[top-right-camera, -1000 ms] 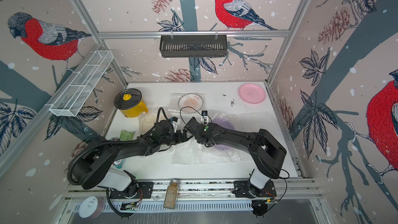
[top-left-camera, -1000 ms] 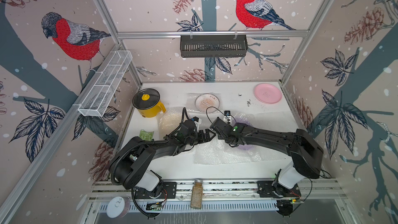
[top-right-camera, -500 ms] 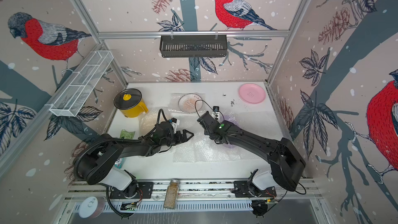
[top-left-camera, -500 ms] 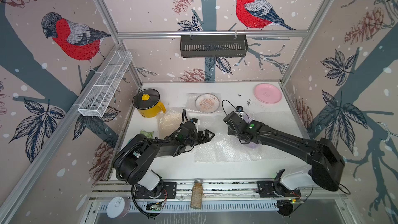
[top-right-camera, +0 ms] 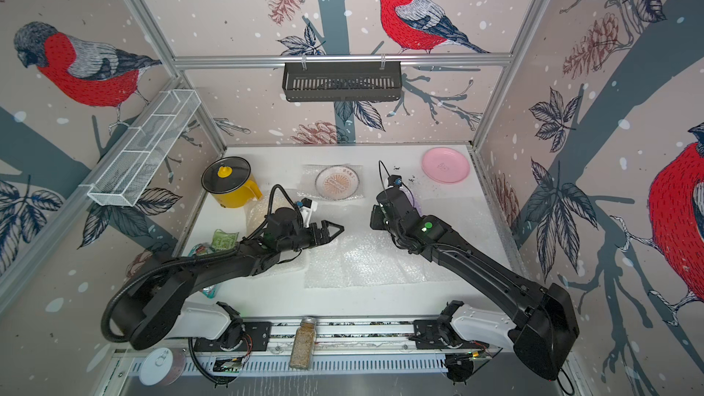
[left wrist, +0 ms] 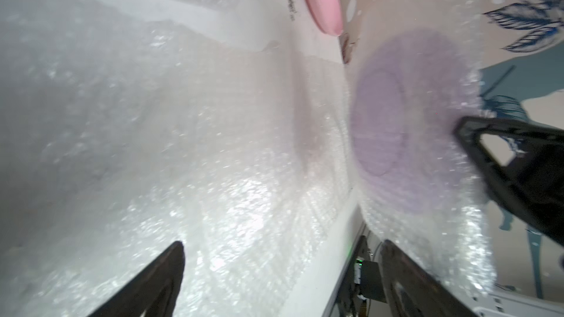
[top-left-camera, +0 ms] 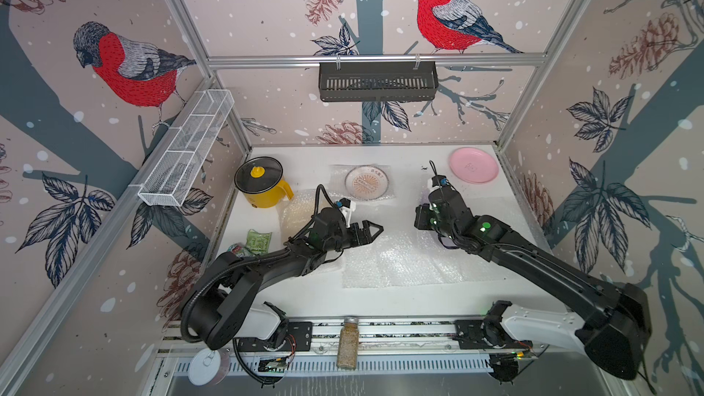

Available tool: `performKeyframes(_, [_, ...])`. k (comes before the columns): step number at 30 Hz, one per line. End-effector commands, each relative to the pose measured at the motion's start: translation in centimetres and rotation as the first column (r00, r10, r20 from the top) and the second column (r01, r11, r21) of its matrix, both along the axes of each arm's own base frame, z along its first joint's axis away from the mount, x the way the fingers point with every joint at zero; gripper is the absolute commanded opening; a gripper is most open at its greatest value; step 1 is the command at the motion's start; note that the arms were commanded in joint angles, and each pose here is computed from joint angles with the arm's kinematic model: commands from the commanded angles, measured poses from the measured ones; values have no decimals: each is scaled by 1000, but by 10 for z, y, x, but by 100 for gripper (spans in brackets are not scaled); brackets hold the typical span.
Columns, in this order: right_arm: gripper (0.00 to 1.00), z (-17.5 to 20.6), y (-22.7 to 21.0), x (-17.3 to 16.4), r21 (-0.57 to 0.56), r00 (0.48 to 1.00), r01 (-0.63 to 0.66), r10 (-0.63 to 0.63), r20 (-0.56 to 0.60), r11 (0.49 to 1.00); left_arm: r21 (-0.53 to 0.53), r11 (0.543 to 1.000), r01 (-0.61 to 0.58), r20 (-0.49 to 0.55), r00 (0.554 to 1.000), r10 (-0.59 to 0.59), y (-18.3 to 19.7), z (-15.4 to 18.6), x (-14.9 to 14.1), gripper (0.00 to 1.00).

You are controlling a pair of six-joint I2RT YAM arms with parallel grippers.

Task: Unpack dinner plates from bubble wrap
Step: Adjust the bubble wrap on the bubble wrap.

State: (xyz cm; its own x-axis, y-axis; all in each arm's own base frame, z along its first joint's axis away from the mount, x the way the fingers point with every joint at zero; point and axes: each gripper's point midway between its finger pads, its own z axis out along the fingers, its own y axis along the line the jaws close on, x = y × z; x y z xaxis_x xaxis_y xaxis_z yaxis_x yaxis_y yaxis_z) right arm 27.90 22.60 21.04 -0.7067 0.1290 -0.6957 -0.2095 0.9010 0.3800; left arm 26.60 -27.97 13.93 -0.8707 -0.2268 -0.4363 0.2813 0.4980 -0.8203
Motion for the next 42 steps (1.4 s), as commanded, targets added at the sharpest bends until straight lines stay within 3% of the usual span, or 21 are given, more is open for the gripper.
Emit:
performKeyframes(1, [6,32,43,-8,156,984,-174,166,64,972,-35,999,6,26,1000,-5,8,26,-3,98])
performKeyframes(8, [6,36,112,-32,295,916,-398,397,65,869,20,979,-202,145,970,197,66,65,-1,98])
performKeyframes(11, [6,34,123,-37,328,896,-434,438,68,839,22,962,-273,191,945,264,83,69,-2,98])
performKeyframes(19, [6,26,115,-43,477,864,-466,499,66,745,51,961,-271,160,952,260,84,51,-4,98])
performKeyframes(25, [6,7,90,-34,497,890,-402,455,17,769,61,967,-248,150,960,236,79,42,-2,98])
performKeyframes(31, [9,-7,71,-31,538,895,-369,446,-14,758,54,986,-160,126,980,152,64,36,-5,98])
performKeyframes(35, [12,-17,62,-27,564,898,-344,438,-34,750,63,988,-141,103,986,134,60,28,-4,98])
performKeyframes(42, [21,-22,50,-22,539,913,-317,405,-50,780,65,996,-69,105,993,62,48,27,-4,98])
